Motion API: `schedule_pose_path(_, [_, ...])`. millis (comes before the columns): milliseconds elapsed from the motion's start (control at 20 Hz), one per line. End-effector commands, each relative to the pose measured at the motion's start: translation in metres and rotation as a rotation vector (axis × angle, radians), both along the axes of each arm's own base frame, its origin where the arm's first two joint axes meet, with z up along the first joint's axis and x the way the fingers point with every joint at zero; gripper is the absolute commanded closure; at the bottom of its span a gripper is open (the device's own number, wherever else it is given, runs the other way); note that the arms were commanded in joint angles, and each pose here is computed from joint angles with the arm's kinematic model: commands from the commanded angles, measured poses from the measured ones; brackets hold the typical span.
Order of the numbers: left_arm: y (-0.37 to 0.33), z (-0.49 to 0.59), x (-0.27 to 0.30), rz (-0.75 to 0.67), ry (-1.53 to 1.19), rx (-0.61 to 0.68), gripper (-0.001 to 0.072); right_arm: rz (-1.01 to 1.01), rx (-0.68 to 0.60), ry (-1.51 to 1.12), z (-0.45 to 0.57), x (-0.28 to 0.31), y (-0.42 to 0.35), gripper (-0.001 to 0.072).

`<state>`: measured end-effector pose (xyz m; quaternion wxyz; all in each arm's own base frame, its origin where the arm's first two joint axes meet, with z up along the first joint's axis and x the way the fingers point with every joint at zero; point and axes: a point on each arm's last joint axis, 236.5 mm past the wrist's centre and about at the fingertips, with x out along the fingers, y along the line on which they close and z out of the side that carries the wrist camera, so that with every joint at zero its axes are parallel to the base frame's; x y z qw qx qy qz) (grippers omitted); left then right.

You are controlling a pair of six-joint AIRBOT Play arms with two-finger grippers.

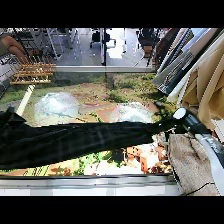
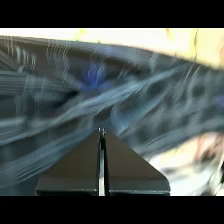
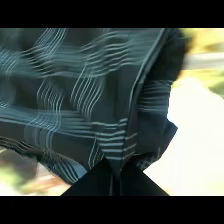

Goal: Fold the clothes and pants, and hang the long-sleeved shirts on hangers.

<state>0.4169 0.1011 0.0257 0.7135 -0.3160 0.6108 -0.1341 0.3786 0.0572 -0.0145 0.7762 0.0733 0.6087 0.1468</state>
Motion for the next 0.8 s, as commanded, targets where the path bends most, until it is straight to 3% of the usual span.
schedule_pose_path(0, [-0.062,-0.013,-0.010,-0.175,0.076,0.007,0.0692,-0.139,-0.388,-0.137,0.076,0.004,-0.094,0.0701])
schedule_pose_path(150, [-0.118,-0.039,-0.030,-0.311,0.148,-0.030,0.0692,-0.159,-0.484,-0.133,0.108,-0.010,-0.116,0.0701])
schedule_pose_path(450, [-0.153,-0.088,-0.051,-0.322,0.220,-0.035,0.0692,-0.151,-0.404,-0.173,0.137,-0.005,-0.091,0.0700])
schedule_pose_path(550, [-0.152,-0.089,-0.049,-0.311,0.213,-0.031,0.0692,-0.092,-0.289,-0.246,0.152,0.007,-0.045,0.0700])
schedule_pose_path(750, [-0.143,-0.087,-0.041,-0.246,0.203,-0.010,0.0693,0.129,0.044,-0.364,0.174,0.008,0.123,0.0701])
